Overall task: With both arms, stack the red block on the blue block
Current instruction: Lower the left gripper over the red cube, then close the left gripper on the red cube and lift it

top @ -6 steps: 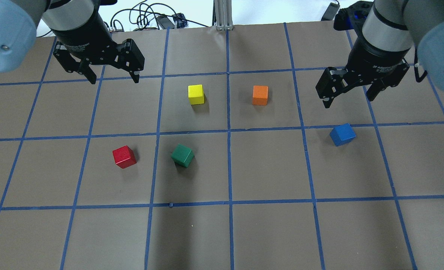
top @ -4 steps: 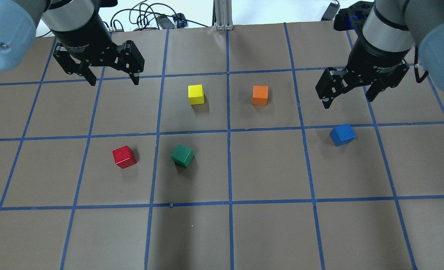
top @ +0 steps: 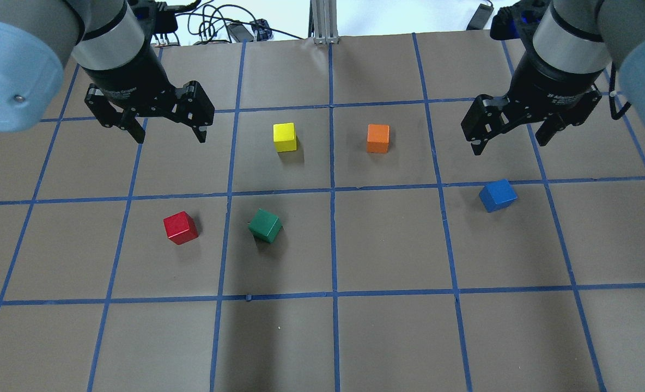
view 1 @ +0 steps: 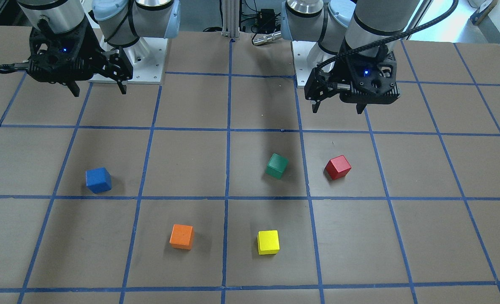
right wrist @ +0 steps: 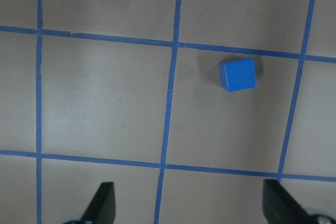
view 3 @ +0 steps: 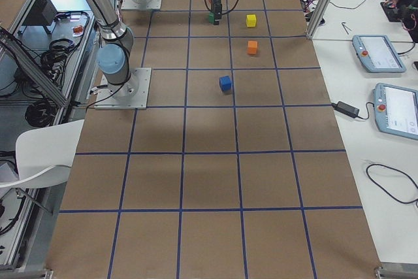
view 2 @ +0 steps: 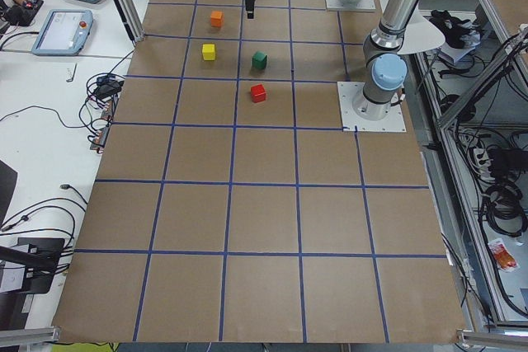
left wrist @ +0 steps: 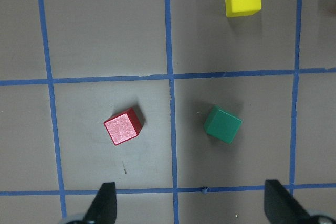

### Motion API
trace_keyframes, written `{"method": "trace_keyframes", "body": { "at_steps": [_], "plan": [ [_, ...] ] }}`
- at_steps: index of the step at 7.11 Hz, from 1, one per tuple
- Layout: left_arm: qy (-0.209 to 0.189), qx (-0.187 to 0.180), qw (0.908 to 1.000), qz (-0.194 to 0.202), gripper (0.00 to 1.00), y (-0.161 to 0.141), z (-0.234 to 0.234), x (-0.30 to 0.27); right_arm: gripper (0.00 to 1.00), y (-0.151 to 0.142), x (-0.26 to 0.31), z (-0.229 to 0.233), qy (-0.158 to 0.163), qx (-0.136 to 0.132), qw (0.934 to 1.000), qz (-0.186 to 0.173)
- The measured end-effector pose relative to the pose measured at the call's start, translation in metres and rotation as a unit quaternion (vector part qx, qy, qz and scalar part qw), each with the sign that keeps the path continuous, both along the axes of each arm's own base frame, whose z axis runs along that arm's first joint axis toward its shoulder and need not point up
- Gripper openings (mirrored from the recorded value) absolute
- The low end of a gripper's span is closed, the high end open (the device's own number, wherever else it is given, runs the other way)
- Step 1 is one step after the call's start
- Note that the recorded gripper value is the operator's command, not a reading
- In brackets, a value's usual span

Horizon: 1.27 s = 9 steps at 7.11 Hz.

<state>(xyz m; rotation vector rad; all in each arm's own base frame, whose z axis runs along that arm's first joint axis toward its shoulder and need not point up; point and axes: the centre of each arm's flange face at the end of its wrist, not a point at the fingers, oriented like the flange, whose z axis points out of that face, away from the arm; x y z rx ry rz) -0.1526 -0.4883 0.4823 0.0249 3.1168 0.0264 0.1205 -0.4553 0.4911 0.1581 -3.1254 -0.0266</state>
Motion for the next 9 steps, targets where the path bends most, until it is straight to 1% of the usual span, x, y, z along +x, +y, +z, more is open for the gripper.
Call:
{"method": "trace_keyframes", "body": {
  "at_steps": [2, 4, 5, 6, 8, 9],
  "plan": [
    [-0.001, 0.019, 0.9997, 0.016, 1.0, 0.002, -0.024, 0.014, 1.0, 0.001, -0.001, 0.003, 0.001, 0.0, 1.0, -0.003],
    [0.001, 0.053, 0.9969, 0.059, 1.0, 0.004, -0.063, 0.052, 1.0, 0.003, -0.001, 0.006, 0.002, -0.002, 1.0, -0.003],
    [0.002, 0.056, 0.9949, 0.084, 1.0, 0.005, -0.089, 0.072, 1.0, 0.005, -0.001, 0.007, 0.002, -0.004, 1.0, -0.003],
    [0.003, 0.043, 0.9939, 0.101, 1.0, 0.009, -0.121, 0.085, 1.0, 0.005, -0.001, 0.008, 0.002, -0.005, 1.0, -0.003],
    [0.003, 0.004, 0.9921, 0.126, 1.0, 0.023, -0.189, 0.104, 1.0, 0.005, -0.001, 0.009, 0.003, -0.006, 1.0, -0.003],
    [0.003, 0.003, 0.9911, 0.133, 1.0, 0.033, -0.217, 0.109, 1.0, 0.005, -0.001, 0.009, 0.003, -0.006, 1.0, -0.003]
  ]
}}
